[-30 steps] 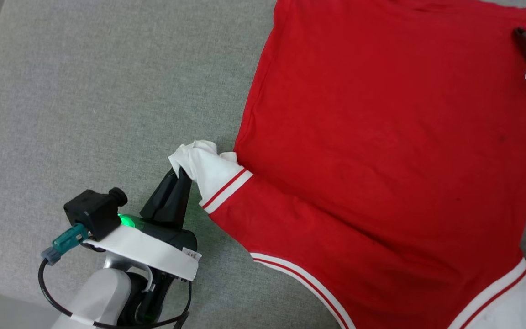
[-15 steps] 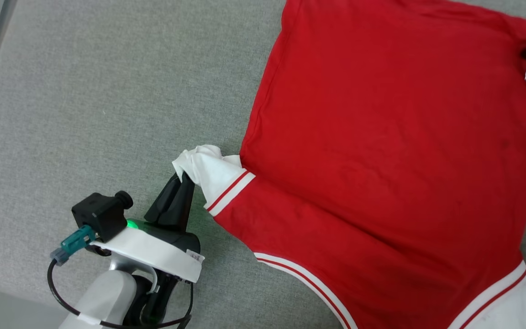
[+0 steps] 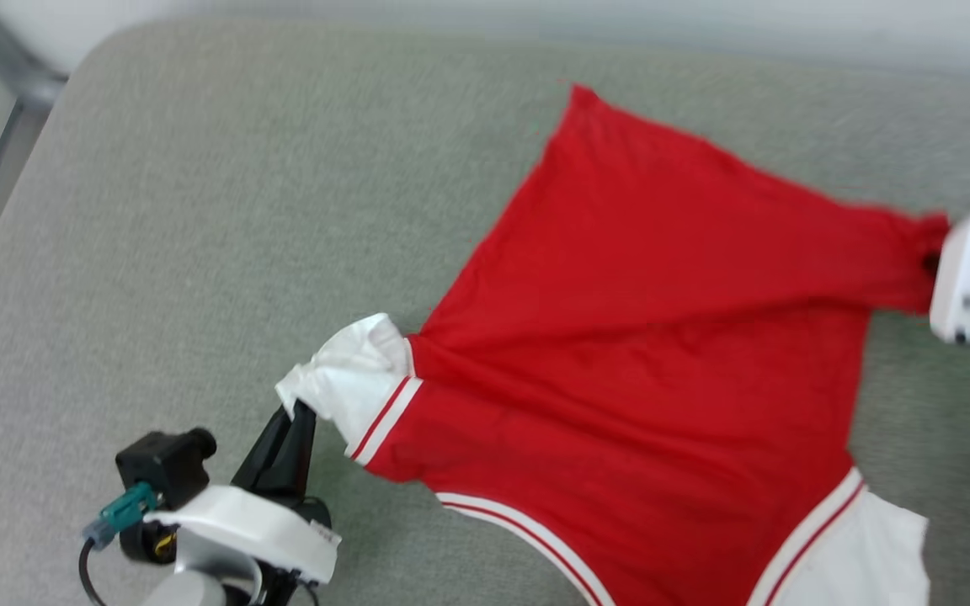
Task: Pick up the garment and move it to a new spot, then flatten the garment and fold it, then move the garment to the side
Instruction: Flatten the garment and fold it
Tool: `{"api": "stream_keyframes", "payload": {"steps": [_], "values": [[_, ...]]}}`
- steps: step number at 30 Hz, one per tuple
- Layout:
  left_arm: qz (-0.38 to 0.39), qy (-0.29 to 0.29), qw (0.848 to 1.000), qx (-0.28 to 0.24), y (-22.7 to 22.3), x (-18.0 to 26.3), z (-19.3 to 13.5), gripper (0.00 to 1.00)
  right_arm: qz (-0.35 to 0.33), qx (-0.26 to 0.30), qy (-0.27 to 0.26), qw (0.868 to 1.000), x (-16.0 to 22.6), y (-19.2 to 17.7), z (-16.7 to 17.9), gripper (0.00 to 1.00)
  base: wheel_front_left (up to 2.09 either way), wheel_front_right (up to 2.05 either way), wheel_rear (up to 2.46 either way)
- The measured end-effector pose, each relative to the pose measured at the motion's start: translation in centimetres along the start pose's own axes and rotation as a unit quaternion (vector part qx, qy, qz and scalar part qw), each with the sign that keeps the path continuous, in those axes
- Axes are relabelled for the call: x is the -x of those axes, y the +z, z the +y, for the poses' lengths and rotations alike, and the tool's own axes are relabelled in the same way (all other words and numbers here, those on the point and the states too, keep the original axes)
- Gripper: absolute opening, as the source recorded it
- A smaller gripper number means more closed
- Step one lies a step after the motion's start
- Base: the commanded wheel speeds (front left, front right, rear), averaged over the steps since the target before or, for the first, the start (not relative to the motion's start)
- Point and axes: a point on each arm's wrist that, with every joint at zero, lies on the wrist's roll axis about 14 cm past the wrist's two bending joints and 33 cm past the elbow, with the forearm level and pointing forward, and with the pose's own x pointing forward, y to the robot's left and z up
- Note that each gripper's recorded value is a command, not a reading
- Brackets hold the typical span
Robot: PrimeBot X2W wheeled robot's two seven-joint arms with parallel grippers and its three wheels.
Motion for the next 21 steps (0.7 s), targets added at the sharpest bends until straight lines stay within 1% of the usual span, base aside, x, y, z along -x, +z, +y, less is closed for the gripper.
{"api": "stream_keyframes", "payload": {"steps": [4,9,14,18,21], "values": [[0.000,-0.005,1.000,-0.001,0.2,1.0,-0.5,0.00,-0.003,-0.014,-0.015,1.000,3.8,-3.7,-2.6,0.00,0.00,0.00,0.00],[0.000,-0.015,1.000,-0.005,0.5,2.0,-1.3,0.00,0.002,-0.048,-0.033,0.998,8.7,-9.6,-4.8,0.00,0.00,0.00,0.00],[0.009,-0.031,0.999,-0.013,0.4,2.3,-2.4,0.00,0.009,-0.100,-0.044,0.994,12.9,-15.1,-5.1,0.00,0.00,0.00,0.00],[0.015,-0.041,0.999,-0.018,0.3,2.5,-3.0,0.00,0.022,-0.148,-0.044,0.988,15.3,-19.2,-4.0,0.00,0.00,0.00,0.00],[0.016,-0.046,0.999,-0.023,0.4,2.6,-3.2,0.00,0.036,-0.173,-0.051,0.983,16.9,-21.8,-3.6,0.00,0.00,0.00,0.00]]}}
